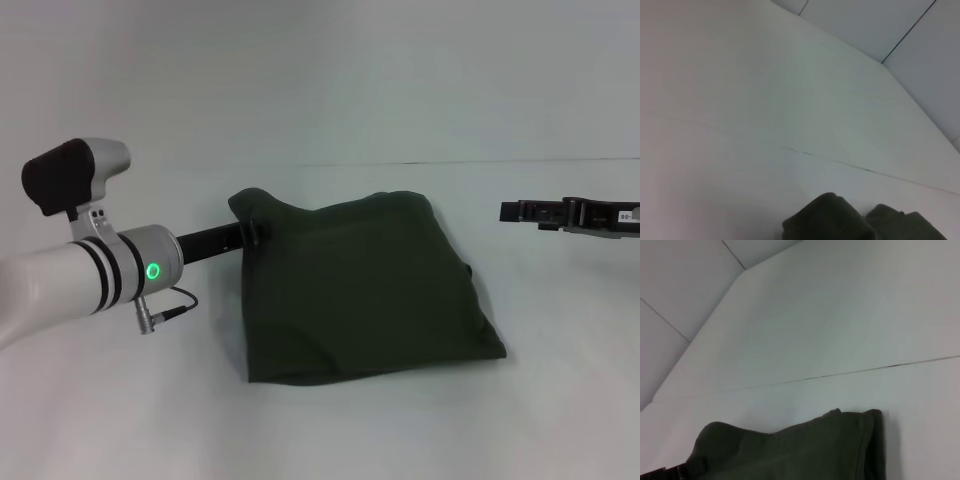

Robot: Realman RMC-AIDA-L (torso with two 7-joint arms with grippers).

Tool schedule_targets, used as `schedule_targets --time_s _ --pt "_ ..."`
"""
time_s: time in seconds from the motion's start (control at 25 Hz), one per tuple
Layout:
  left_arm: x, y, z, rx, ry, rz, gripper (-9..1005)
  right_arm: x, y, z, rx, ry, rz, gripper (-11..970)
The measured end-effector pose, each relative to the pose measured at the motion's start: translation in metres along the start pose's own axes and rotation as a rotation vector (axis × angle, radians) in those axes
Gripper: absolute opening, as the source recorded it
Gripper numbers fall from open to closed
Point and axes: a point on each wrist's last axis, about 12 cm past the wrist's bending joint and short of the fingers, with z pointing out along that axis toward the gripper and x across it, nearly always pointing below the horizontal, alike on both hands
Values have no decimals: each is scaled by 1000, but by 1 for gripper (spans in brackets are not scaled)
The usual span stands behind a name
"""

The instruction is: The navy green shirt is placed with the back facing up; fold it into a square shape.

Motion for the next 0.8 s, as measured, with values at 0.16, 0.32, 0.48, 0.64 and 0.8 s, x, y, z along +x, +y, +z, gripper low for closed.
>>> schedule_targets --time_s 0.16,0.32,0.48,0.64,0.8 --pt "-7 -1 1 -1 -9 8 70 1 1 1 -5 -8 0 895" --pt "-14 -5 3 -4 -21 25 70 1 2 2 -9 -14 -2 895" --pt "-22 -12 8 4 -28 49 69 1 1 3 -9 -32 6 895" --pt "-29 -18 11 8 -38 67 69 0 0 3 1 -44 9 895" --pt "-31 -17 11 -5 -46 70 70 0 1 3 0 -45 8 895"
